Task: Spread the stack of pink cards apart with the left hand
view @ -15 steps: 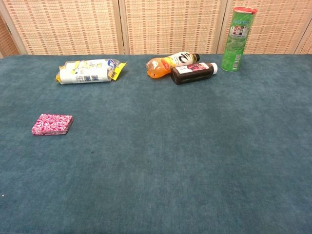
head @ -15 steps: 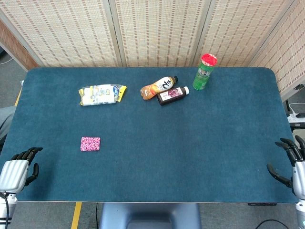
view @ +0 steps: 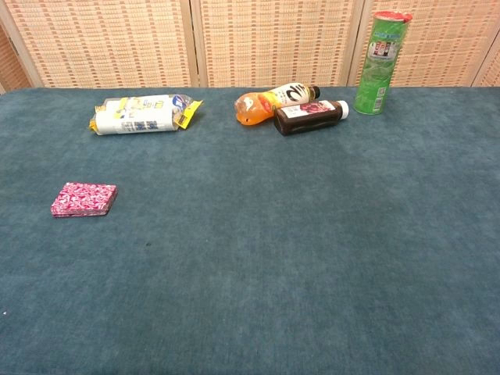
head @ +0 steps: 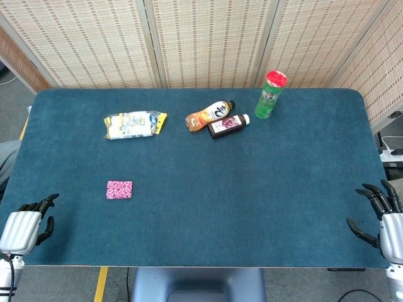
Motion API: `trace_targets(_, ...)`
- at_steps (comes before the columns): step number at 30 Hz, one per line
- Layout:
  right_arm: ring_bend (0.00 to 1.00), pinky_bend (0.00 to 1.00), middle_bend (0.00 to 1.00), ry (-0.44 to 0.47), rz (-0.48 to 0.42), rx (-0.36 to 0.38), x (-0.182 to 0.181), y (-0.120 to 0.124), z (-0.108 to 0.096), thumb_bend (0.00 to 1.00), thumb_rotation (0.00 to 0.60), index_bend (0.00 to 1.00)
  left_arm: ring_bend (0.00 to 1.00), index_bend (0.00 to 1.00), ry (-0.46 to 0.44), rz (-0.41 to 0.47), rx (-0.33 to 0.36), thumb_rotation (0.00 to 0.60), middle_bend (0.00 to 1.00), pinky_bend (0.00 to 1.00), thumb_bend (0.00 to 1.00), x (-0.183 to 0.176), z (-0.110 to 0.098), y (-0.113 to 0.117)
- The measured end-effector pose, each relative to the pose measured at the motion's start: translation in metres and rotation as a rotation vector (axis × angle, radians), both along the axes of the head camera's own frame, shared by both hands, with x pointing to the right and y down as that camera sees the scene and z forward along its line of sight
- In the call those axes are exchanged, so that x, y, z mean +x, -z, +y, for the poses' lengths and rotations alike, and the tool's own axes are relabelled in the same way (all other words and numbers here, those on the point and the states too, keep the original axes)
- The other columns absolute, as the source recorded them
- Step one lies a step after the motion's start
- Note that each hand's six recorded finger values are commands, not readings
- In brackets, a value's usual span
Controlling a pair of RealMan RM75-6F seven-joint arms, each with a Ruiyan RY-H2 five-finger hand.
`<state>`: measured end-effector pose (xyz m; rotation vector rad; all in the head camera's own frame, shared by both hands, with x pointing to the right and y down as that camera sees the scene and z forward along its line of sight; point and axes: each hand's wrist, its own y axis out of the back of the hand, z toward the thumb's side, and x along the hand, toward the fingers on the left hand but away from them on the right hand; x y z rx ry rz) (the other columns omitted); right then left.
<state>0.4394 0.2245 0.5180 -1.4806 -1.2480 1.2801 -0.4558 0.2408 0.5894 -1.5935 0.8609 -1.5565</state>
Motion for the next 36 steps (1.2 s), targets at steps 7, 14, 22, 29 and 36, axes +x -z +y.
trace_targets(7, 0.07, 0.37, 0.21, 0.002, -0.017, 0.024, 0.000, 0.000, -0.002, 0.15, 0.600, 0.28, 1.00, 0.24, -0.221, 0.045, -0.010, 0.600, 1.00, 1.00, 0.36, 0.040, -0.033, -0.023)
trace_targets(14, 0.07, 0.37, 0.21, 0.022, -0.035, 0.014, 0.000, 0.003, 0.002, 0.15, 0.600, 0.28, 1.00, 0.25, -0.292, 0.094, -0.105, 0.600, 1.00, 1.00, 0.36, 0.090, -0.041, -0.047)
trace_targets(22, 0.07, 0.37, 0.21, 0.024, -0.040, 0.008, 0.002, 0.003, 0.002, 0.15, 0.600, 0.28, 1.00, 0.21, -0.207, 0.103, -0.163, 0.600, 1.00, 1.00, 0.36, 0.118, -0.052, -0.073)
trace_targets(29, 0.07, 0.37, 0.21, 0.030, -0.034, -0.008, 0.001, 0.002, 0.004, 0.15, 0.600, 0.28, 1.00, 0.20, -0.118, 0.030, -0.180, 0.600, 1.00, 1.00, 0.36, 0.138, -0.058, -0.096)
trace_targets(36, 0.07, 0.37, 0.21, 0.030, -0.034, -0.014, 0.001, 0.002, 0.004, 0.15, 0.600, 0.28, 1.00, 0.20, -0.038, -0.017, -0.198, 0.600, 1.00, 1.00, 0.36, 0.156, -0.060, -0.109)
